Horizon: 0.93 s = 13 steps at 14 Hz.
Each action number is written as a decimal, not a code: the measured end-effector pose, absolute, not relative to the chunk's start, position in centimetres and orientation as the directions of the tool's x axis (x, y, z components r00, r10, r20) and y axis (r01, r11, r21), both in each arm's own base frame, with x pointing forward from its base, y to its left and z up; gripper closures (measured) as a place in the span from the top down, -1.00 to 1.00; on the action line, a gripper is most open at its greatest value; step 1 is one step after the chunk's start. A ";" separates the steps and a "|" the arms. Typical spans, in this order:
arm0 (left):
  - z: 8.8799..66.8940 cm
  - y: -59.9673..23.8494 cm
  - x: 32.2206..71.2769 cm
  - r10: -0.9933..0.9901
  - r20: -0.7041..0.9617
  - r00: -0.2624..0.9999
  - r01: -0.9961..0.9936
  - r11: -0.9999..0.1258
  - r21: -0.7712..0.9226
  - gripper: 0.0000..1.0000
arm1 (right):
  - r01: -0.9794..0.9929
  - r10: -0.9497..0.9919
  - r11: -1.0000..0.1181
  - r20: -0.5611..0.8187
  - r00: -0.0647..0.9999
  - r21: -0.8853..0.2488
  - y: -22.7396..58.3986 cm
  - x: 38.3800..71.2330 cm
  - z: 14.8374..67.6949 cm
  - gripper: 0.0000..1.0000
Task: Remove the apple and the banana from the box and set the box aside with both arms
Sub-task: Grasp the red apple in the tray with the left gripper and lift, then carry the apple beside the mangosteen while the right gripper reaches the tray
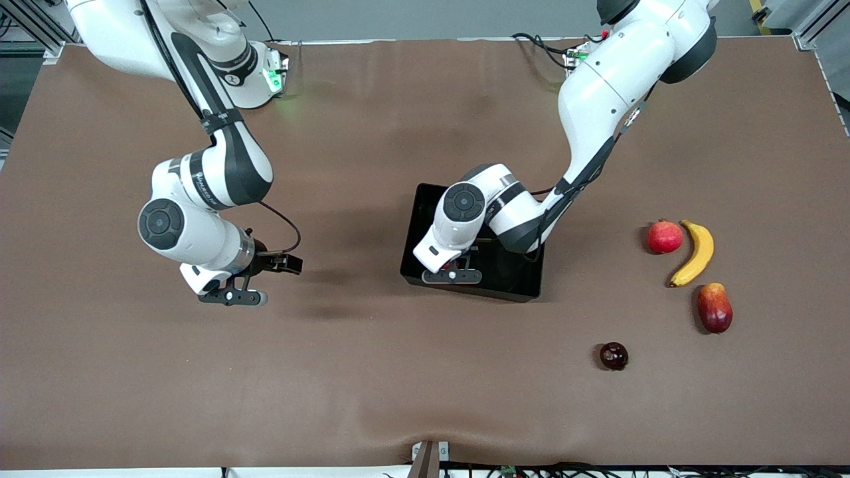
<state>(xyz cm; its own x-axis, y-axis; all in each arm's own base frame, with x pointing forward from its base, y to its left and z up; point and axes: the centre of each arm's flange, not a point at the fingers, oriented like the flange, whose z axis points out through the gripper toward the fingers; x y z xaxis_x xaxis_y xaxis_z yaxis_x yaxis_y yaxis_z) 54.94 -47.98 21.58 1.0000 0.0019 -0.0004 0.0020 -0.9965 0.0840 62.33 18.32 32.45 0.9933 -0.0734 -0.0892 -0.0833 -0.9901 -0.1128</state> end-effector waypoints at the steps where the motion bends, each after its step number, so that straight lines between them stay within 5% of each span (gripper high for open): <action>1: 22.7 -47.7 55.4 0.007 0.006 1.000 0.007 -0.997 0.075 0.59 | -0.083 -0.073 -0.990 -0.089 0.993 -0.113 18.3 62.3 32.5 1.00; 8: 36.4 -41.7 59.5 0.105 0.081 0.991 0.099 -0.992 0.072 0.59 | -0.083 -0.073 -0.990 -0.089 0.993 -0.113 18.3 62.3 32.4 1.00; 13: 41.4 -27.7 64.8 0.094 0.017 0.995 0.092 -0.993 0.078 0.59 | -0.067 -0.058 -0.989 -0.072 0.996 -0.129 22.7 61.4 33.2 1.00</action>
<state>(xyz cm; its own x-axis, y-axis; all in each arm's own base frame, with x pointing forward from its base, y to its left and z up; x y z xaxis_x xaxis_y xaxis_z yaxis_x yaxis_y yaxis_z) 64.78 -27.71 41.38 0.9954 0.0941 0.0173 0.0925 -0.9927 0.0776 61.41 22.68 33.17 0.9957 -0.0576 -0.0723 -0.0665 -0.9894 -0.1287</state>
